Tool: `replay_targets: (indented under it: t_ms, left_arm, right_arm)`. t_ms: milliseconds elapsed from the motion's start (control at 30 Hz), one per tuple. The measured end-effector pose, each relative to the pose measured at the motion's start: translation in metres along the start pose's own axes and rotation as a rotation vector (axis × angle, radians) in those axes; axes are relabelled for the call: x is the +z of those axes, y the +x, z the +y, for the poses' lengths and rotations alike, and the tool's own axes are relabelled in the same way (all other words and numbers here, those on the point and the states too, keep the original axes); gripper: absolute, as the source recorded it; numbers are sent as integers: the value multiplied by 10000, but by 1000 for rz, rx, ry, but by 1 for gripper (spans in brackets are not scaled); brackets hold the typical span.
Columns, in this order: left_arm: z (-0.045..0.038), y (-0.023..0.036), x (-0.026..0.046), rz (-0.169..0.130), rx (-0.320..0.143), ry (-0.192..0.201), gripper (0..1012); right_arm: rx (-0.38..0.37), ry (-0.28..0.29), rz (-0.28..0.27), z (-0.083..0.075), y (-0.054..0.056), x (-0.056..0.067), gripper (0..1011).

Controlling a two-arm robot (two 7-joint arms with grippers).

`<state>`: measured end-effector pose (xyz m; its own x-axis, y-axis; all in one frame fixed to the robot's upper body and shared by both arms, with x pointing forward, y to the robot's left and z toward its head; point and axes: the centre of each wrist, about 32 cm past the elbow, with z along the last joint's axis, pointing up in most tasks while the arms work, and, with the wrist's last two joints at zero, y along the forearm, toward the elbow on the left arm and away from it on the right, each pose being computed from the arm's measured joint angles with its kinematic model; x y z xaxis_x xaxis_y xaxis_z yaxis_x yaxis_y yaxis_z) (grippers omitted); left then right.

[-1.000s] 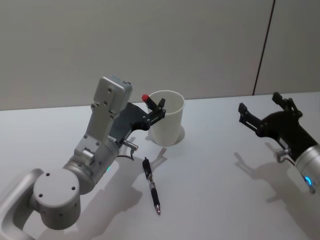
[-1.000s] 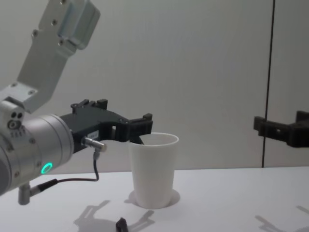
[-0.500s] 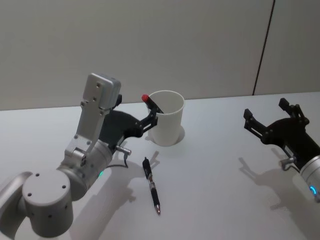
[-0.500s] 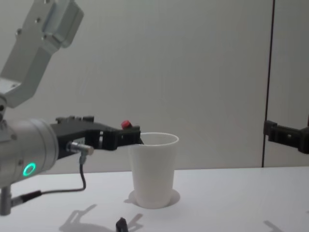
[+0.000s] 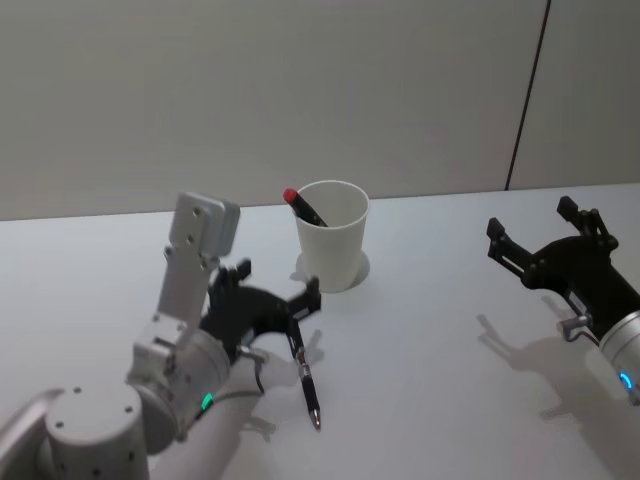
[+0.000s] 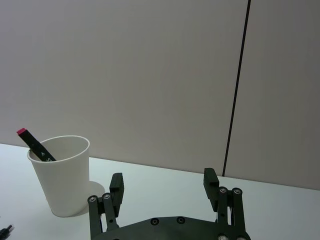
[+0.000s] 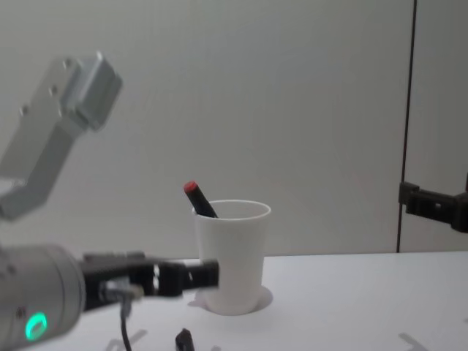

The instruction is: Place the pen into the pen holder.

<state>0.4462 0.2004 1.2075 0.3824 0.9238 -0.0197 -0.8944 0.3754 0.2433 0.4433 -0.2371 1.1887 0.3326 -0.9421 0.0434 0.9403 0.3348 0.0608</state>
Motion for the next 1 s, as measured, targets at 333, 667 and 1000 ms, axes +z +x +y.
replay_targets:
  t_ms: [333, 667, 1000]
  left_arm:
    - [36, -142, -170, 38, -19, 80, 1001]
    - [52, -218, -239, 17, -19, 128, 1001]
    - [54, -234, -204, -55, -20, 157, 1001]
  right_arm:
    - [0, 0, 0, 0, 0, 0, 1001]
    - [0, -1, 0, 0, 0, 0, 1001]
    - [0, -1, 0, 0, 0, 0, 1002]
